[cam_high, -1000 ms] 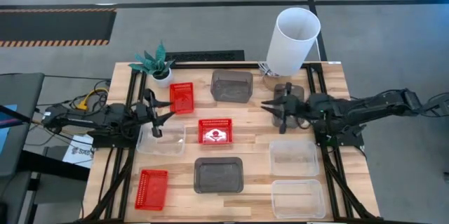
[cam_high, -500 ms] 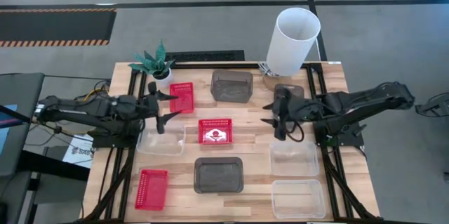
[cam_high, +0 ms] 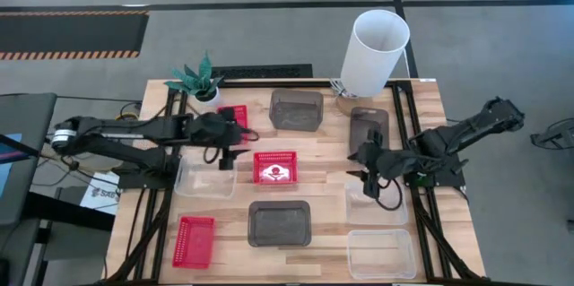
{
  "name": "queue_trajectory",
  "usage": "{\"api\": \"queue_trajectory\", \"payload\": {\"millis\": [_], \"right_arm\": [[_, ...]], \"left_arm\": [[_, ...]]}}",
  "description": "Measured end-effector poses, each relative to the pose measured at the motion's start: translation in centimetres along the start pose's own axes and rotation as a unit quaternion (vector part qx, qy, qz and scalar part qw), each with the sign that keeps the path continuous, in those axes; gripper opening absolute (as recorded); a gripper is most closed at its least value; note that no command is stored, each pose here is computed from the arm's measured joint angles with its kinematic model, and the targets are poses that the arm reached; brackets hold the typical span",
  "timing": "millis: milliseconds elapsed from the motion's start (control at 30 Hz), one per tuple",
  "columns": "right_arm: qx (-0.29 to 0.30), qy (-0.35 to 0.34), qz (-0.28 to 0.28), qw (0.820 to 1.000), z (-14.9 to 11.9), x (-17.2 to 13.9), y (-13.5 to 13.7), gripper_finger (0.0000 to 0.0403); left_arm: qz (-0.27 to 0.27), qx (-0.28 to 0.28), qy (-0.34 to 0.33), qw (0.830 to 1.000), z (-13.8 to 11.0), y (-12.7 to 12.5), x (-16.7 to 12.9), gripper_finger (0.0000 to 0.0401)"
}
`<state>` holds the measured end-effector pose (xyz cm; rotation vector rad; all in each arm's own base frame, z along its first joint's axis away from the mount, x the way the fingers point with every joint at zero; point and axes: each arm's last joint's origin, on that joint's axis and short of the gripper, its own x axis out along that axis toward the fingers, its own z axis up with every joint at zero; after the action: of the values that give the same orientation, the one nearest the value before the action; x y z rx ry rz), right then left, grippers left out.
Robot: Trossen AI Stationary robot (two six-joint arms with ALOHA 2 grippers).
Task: Stack baskets by color
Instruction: Stack the middle red bin on the top red bin
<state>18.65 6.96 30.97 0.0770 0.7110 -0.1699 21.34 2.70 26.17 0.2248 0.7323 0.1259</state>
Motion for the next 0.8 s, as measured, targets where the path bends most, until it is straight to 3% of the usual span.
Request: {"api": "queue_trajectory", "payload": {"millis": [67, 267, 800], "right_arm": [[-0.006, -0.006, -0.001, 1.000, -0.1, -0.2, 0.2, 0.0215], [-0.018, -0.005, 0.002, 1.000, -0.2, -0.3, 0.4, 0.0211], [-0.035, 0.004, -0.004, 0.999, -0.3, -0.2, 0.3, 0.0207]], "left_arm": [[0.001, 0.003, 0.014, 1.000, 0.4, 0.5, 0.9, 0.0252], [-0.065, 0.014, 0.009, 0.998, 1.9, 1.1, 3.8, 0.0252], [-0.096, 0.016, 0.103, 0.990, 2.0, 0.8, 13.6, 0.0252]]}}
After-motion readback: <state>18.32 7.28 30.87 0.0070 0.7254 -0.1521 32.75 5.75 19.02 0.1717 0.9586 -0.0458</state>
